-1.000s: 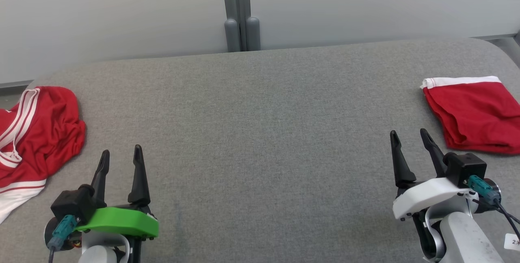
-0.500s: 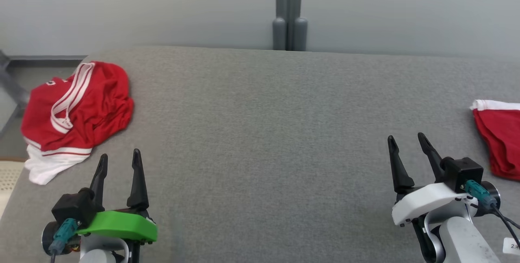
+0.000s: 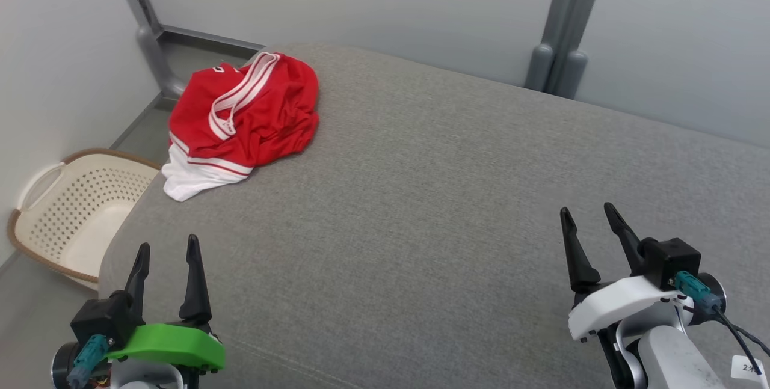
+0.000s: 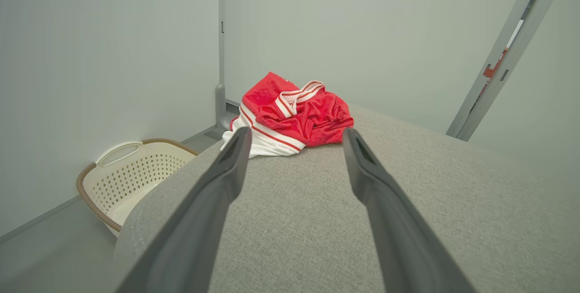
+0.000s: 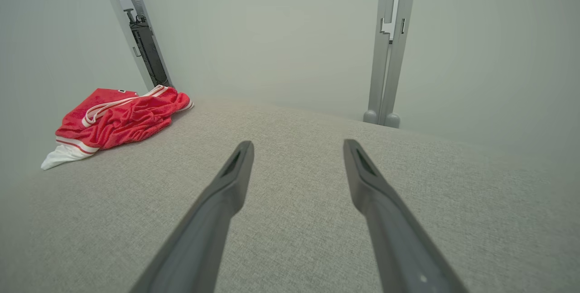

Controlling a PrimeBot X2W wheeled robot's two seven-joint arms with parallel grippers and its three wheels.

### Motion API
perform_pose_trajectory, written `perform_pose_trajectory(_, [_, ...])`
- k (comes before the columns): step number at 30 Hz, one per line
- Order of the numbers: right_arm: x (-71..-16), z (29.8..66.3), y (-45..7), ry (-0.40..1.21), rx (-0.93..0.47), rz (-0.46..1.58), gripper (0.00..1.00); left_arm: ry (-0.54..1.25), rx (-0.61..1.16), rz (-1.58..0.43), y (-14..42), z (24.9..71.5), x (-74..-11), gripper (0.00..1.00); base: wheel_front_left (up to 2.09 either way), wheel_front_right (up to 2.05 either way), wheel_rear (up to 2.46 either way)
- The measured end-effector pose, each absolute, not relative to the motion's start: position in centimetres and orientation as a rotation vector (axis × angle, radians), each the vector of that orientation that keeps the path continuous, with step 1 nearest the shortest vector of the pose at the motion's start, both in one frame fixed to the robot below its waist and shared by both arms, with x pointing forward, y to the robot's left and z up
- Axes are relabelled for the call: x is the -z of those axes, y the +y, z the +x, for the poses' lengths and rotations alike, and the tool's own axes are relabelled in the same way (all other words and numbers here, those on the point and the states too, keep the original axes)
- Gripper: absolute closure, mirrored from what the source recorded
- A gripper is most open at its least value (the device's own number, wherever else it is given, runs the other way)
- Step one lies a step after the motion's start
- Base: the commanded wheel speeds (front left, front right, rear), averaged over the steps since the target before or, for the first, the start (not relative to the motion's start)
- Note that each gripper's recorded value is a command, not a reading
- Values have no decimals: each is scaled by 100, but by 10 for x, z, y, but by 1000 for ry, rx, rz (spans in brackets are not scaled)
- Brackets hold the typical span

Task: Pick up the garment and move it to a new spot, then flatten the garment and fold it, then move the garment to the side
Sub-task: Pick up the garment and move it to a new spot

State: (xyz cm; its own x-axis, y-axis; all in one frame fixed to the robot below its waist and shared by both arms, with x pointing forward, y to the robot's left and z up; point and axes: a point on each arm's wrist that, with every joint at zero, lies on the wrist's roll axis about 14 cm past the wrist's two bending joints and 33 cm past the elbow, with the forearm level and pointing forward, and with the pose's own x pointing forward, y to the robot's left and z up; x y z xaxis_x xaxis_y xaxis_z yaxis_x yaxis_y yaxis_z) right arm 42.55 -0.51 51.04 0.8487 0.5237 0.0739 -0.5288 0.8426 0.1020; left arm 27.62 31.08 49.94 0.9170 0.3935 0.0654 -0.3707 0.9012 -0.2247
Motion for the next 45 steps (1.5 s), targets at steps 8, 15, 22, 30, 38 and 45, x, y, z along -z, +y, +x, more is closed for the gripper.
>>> perform_pose_trajectory(8, [-510, 420, 44, -32, -681, 122, 0, -128, -542, -205, 344, 232, -499, 0, 0, 0, 0])
perform_pose_trajectory(15, [-503, 423, 54, -14, -708, 123, 0, -124, -583, -199, 354, 224, -498, 0, 0, 0, 0])
perform_pose_trajectory(22, [-493, 428, 54, 8, -712, 127, 0, -98, -598, -204, 357, 224, -492, 0, 0, 0, 0])
perform_pose_trajectory(30, [-486, 437, 47, 15, -697, 125, 0, -88, -589, -199, 366, 253, -496, 0, 0, 0, 0])
perform_pose_trajectory(38, [-482, 442, 52, -8, -743, 88, 0, -42, -594, -207, 395, 304, -501, 0, 0, 0, 0])
perform_pose_trajectory(45, [-480, 470, 27, -47, -707, 43, 0, 44, -607, -339, 415, 368, -494, 0, 0, 0, 0])
